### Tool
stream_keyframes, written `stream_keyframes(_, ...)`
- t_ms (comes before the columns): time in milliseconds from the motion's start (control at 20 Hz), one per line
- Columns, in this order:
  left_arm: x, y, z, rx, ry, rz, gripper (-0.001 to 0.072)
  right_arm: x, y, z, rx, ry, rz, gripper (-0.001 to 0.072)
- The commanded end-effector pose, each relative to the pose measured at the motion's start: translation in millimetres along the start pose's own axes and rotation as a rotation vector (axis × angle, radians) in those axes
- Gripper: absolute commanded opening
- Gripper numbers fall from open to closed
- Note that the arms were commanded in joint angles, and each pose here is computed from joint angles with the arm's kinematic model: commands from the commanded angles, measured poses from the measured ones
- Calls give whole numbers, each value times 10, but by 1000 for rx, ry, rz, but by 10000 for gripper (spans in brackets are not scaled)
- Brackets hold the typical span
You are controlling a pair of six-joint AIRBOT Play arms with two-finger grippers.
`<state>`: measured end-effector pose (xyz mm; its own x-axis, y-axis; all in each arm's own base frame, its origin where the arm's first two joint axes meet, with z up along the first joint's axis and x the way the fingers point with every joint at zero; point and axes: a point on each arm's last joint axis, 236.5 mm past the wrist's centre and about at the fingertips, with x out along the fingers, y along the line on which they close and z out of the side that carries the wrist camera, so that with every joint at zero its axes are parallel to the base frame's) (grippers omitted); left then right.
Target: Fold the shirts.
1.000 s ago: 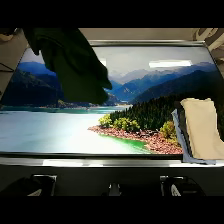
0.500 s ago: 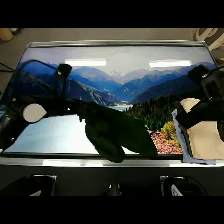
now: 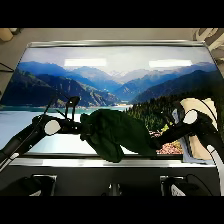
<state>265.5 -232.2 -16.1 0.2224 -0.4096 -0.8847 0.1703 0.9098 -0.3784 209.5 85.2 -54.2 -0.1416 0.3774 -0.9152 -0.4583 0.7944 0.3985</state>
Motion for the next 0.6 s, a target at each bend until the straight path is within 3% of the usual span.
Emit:
stream_keyframes(0, -108, 172, 41, 60, 28, 48, 720, 192, 35, -127, 3, 49, 50, 676)
stream_keyframes(150, -540, 680, 160, 70, 98, 192, 720, 192, 21, -137, -5, 53, 44, 675)
stream_keyframes(300, -661, 853, -26, -4, 193, 202, 720, 193, 18, -135, -5, 52, 43, 673)
stream_keyframes(400, -457, 595, -336, -16, 268, 104, 609, 193, 17, -135, -6, 51, 43, 673)
stream_keyframes(550, -30, 81, -827, 3, 328, -39, 610, 193, 17, -135, -12, 51, 43, 673)
